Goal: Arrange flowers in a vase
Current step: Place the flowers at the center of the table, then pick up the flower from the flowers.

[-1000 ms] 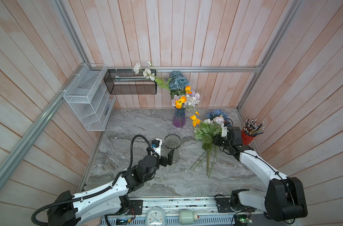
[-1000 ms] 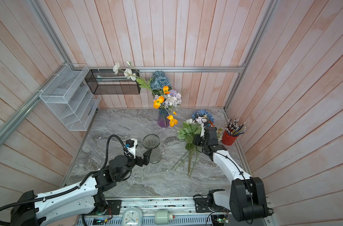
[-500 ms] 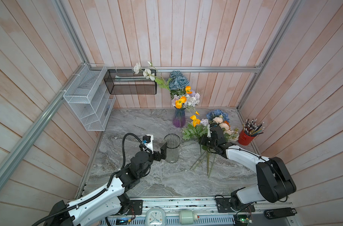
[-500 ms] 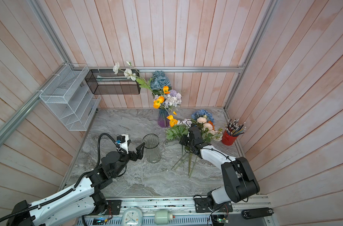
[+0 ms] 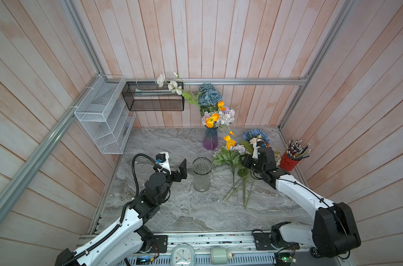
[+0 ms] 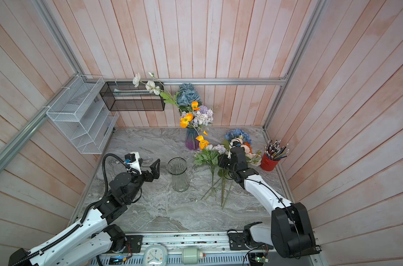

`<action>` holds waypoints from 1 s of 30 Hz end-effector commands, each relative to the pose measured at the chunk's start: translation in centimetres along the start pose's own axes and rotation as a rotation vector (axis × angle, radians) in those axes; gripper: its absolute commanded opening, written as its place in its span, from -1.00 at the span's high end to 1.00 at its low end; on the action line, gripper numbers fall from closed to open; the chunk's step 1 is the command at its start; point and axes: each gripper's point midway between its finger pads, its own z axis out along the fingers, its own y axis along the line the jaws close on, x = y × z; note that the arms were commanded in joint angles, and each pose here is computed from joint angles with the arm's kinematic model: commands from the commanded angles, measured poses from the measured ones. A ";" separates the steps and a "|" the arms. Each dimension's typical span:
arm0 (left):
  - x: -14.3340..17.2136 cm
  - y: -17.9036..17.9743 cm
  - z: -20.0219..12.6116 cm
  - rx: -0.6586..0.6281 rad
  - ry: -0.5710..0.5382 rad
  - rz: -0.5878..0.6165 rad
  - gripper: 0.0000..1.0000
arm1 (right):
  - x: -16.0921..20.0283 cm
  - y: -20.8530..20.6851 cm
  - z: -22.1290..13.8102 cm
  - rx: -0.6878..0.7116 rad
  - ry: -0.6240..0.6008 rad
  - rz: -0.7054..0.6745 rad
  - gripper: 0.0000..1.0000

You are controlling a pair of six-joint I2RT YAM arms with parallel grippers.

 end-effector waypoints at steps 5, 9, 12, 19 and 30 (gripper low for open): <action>-1.4 2.0 1.7 -0.005 -0.012 -0.057 -1.00 | 0.1 -7.4 -1.8 0.137 0.057 0.058 0.21; -0.7 3.0 2.7 0.016 0.015 -0.102 -1.00 | 2.5 -9.4 -2.1 0.193 0.138 0.073 0.08; 0.0 3.8 3.3 0.027 0.032 -0.142 -1.00 | 4.7 -10.0 -2.0 0.194 0.192 0.094 0.01; 1.3 5.0 3.4 0.022 0.056 -0.188 -1.00 | 8.2 -9.8 -0.4 0.098 0.256 0.204 0.05; 2.9 5.3 3.1 0.021 0.089 -0.232 -1.00 | 8.7 -10.1 0.4 0.097 0.272 0.208 0.83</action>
